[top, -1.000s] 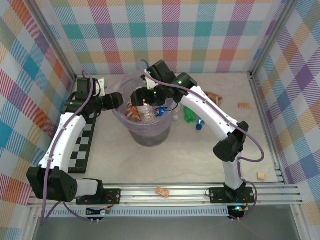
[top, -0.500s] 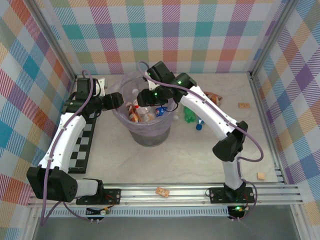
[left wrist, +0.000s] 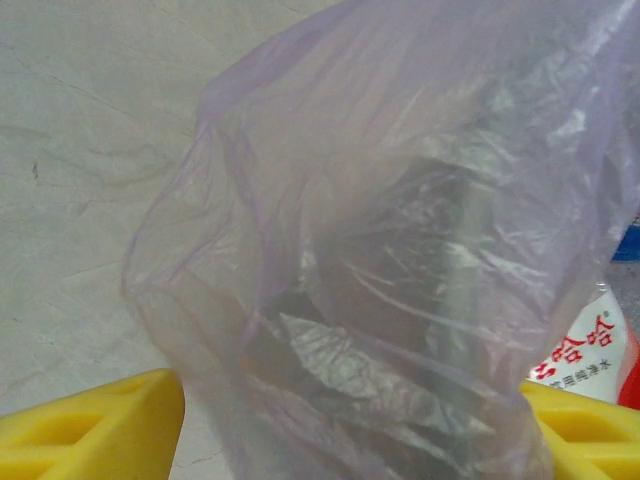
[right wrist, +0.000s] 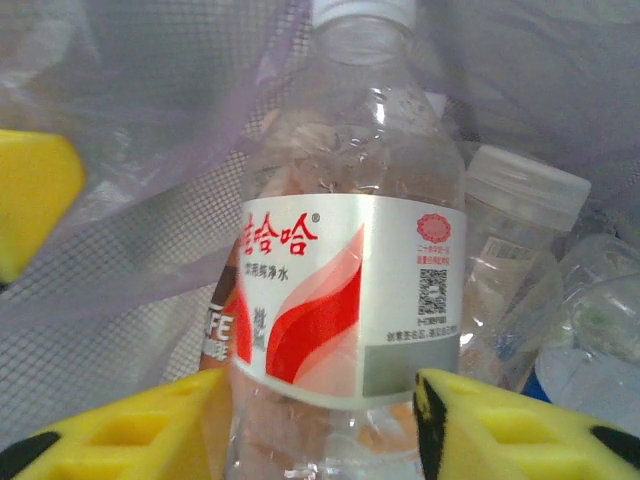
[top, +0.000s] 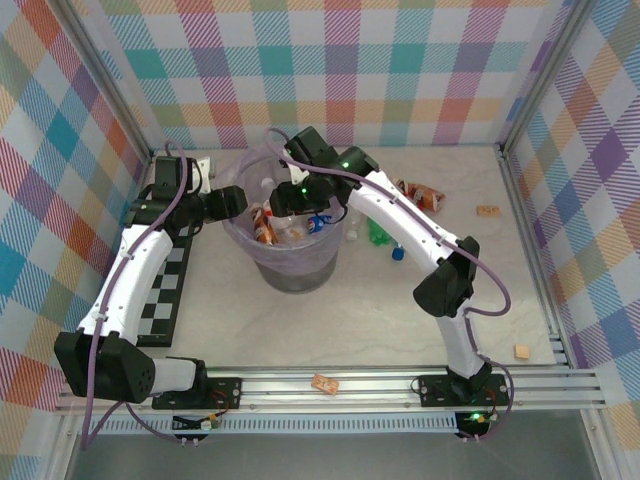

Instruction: Put the plastic bottles in the bin

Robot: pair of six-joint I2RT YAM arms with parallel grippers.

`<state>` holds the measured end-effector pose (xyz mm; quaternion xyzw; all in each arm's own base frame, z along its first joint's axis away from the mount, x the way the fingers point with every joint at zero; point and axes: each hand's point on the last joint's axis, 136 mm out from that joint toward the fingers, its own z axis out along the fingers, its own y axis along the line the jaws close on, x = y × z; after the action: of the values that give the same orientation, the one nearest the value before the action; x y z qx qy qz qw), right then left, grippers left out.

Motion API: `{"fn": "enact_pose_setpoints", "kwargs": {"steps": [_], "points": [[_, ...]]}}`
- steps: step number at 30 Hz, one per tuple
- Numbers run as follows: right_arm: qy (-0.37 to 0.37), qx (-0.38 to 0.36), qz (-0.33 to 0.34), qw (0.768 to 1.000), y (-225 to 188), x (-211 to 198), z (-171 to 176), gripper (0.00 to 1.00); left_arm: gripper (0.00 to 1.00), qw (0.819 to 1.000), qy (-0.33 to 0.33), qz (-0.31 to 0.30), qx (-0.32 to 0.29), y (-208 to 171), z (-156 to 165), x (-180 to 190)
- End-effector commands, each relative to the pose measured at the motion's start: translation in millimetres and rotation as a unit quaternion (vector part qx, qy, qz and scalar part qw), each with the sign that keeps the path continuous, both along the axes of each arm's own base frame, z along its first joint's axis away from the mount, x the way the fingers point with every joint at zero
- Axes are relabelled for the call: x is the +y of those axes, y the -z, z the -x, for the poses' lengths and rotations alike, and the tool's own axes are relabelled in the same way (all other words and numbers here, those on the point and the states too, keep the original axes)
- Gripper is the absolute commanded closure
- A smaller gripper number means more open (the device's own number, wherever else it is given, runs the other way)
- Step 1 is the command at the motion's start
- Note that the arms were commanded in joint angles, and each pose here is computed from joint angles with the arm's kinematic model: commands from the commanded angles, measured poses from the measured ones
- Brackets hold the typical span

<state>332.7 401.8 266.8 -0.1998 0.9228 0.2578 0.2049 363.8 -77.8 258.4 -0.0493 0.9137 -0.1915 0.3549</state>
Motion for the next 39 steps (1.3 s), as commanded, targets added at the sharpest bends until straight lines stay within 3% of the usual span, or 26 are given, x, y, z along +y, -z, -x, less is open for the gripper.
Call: {"fn": "enact_pose_setpoints", "kwargs": {"steps": [1,6,15,25,28,39], "points": [[-0.013,-0.042,-0.009,0.999,-38.7,-9.7,11.1,0.43,0.29,1.0,-0.002,-0.007,0.007,6.4,0.7,5.1],[0.01,-0.081,-0.012,0.997,-69.8,-40.8,11.1,0.38,0.29,1.0,-0.002,-0.007,0.009,7.6,0.5,5.0],[0.099,-0.105,0.003,0.99,-79.8,-128.1,-5.8,0.32,0.29,1.0,-0.002,-0.007,0.013,10.8,-0.2,4.9],[0.206,-0.096,0.035,0.973,-48.3,-232.4,-16.5,0.17,0.29,1.0,-0.001,-0.007,0.015,11.7,-0.6,4.5],[0.238,-0.109,0.069,0.963,-35.7,-257.8,-17.3,0.0,0.29,1.0,-0.001,-0.007,0.016,12.4,-0.5,4.5],[0.312,-0.016,0.049,0.949,45.4,-299.3,-31.2,0.01,0.29,1.0,-0.002,-0.007,0.019,14.5,-1.5,4.6]]}}
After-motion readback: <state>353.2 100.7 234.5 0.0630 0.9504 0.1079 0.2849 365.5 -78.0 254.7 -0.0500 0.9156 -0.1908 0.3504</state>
